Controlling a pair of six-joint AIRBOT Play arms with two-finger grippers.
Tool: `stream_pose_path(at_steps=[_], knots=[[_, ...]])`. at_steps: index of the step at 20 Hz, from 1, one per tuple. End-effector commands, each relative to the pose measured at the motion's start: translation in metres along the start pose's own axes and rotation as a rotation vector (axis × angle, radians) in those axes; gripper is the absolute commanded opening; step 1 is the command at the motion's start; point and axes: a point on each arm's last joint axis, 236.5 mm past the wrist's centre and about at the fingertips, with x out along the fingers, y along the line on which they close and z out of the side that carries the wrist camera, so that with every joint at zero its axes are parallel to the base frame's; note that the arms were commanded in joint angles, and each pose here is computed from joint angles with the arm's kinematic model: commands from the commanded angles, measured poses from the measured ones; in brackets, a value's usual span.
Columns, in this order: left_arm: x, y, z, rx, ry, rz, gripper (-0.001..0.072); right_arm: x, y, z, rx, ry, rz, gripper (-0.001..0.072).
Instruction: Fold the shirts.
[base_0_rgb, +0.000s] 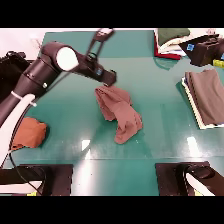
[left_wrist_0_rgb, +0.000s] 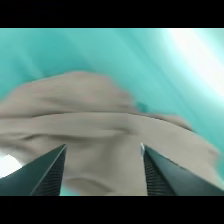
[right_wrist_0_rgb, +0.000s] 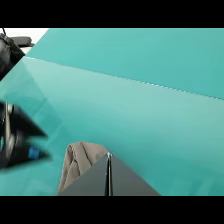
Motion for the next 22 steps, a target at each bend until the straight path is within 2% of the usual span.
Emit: stream_pose_path(at_steps=[1,4,8,11,15,16,18,19,22], knots=[[0.010,0.087,-0.026,-0.260,0.085,0.044,0.0548,0.000,0.001,0.000,0.001,0.002,0.002,0.0019],[0.042,0.113,-0.088,-0.416,0.222,0.015,0.0548,0.000,0.001,0.000,0.001,0.002,0.002,0.0019],[0.092,0.092,-0.155,-0.531,0.318,-0.068,0.0547,0.000,0.000,0.000,0.001,0.001,0.002,0.0019],[0.123,0.061,-0.178,-0.556,0.365,-0.126,0.0548,0.000,0.000,0.000,0.001,0.000,0.002,0.0019],[0.139,0.044,-0.176,-0.530,0.340,-0.129,0.0546,0.000,0.000,0.000,0.001,0.002,0.002,0.0019],[0.139,0.044,-0.176,-0.530,0.339,-0.129,0.0452,0.000,0.000,-0.001,0.001,0.006,0.002,0.0019],[0.135,0.051,-0.172,-0.532,0.338,-0.125,0.0053,0.000,-0.003,-0.009,0.006,0.039,-0.007,0.0019],[0.131,0.055,-0.166,-0.536,0.336,-0.129,0.0025,0.002,-0.009,-0.021,0.026,0.092,-0.018,0.0019],[0.107,0.078,-0.133,-0.498,0.280,-0.119,0.0025,0.011,-0.037,-0.090,0.106,0.358,-0.067,0.0019]])
